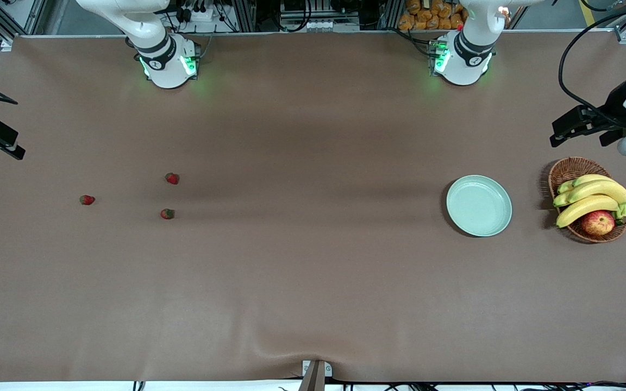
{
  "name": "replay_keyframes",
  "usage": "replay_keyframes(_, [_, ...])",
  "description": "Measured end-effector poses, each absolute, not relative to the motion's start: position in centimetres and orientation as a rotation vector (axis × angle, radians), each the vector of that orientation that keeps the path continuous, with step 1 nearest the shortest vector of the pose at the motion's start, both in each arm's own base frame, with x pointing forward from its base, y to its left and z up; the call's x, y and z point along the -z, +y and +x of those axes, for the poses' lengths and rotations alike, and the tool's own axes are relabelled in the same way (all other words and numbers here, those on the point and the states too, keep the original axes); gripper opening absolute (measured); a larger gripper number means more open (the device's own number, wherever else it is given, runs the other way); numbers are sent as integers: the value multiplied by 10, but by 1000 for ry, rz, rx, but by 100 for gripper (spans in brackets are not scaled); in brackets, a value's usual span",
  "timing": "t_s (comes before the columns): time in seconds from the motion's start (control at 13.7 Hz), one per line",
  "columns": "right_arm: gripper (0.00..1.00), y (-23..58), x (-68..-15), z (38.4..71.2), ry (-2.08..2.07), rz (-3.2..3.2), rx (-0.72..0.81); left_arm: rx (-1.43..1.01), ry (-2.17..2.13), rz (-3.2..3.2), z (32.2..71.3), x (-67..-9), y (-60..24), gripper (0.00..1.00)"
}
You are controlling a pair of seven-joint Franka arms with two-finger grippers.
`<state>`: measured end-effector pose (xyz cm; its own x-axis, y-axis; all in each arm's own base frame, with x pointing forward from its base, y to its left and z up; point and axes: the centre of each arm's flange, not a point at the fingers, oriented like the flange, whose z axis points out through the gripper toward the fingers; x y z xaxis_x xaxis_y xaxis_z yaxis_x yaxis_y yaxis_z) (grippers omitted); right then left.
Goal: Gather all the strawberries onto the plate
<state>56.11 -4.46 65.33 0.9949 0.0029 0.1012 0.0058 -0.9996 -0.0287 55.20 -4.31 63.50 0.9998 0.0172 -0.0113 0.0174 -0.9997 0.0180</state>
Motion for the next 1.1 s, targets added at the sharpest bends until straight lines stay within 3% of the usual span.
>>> replay_keyframes(0.51, [100, -45, -650, 562, -4, -3109, 144, 15, 9, 3123, 551, -642, -42, 100])
replay_keyframes(1.1, [100, -50, -585, 590, 11, -3114, -59, 85, 6, 3121, 559, -621, -43, 100])
